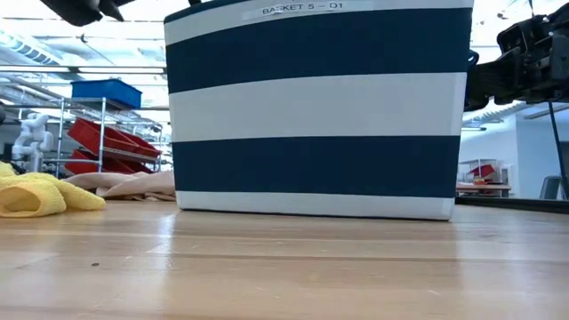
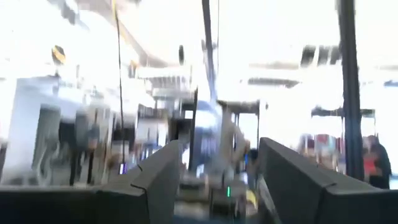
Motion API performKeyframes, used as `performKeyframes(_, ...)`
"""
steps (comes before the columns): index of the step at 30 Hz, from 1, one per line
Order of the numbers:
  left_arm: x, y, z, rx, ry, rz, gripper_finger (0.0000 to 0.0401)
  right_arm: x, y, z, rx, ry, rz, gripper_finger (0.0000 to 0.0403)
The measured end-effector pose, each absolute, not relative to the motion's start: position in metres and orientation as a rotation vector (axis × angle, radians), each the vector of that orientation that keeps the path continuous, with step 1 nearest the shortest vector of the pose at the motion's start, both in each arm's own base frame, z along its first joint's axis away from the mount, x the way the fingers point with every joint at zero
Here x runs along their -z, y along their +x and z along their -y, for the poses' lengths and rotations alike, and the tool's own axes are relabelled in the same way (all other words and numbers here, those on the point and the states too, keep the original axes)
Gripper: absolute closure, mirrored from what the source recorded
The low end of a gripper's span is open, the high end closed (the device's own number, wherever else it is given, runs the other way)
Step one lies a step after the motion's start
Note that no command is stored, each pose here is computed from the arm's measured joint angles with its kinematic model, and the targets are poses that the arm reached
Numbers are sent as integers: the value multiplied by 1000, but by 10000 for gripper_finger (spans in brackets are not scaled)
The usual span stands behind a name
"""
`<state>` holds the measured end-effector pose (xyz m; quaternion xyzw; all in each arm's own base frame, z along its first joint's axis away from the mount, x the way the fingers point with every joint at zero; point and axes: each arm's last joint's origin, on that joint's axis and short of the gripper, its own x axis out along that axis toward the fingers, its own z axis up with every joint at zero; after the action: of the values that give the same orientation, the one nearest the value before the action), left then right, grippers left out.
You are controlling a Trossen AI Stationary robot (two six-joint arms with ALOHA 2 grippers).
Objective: Fold towel
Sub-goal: Fold the yellow towel
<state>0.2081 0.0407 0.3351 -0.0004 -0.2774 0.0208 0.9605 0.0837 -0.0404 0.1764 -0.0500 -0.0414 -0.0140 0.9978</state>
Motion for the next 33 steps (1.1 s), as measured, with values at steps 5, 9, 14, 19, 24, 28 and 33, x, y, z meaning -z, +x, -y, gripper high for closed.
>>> performKeyframes(5, -342, 205, -35, -11, 12, 676, 179, -177, 84, 40, 28, -102, 86, 257)
performKeyframes(9, -351, 196, -32, -11, 49, 759, 179, -178, 84, 40, 23, -71, 94, 257)
performKeyframes(14, -364, 179, -27, -32, 138, 862, 179, -190, 82, 39, 19, -109, 210, 257)
performKeyframes(19, -372, 167, -25, -59, 198, 885, 179, -213, 74, 33, -6, -177, 433, 257)
performKeyframes(24, -371, 161, -27, -83, 214, 770, 179, -234, 61, 24, -43, -278, 657, 257)
performKeyframes(28, -369, 162, -32, -103, 190, 555, 179, -250, 52, 17, -90, -308, 749, 257)
performKeyframes(33, -362, 166, -34, -100, 143, 317, 179, -280, 41, 8, -137, -372, 798, 257)
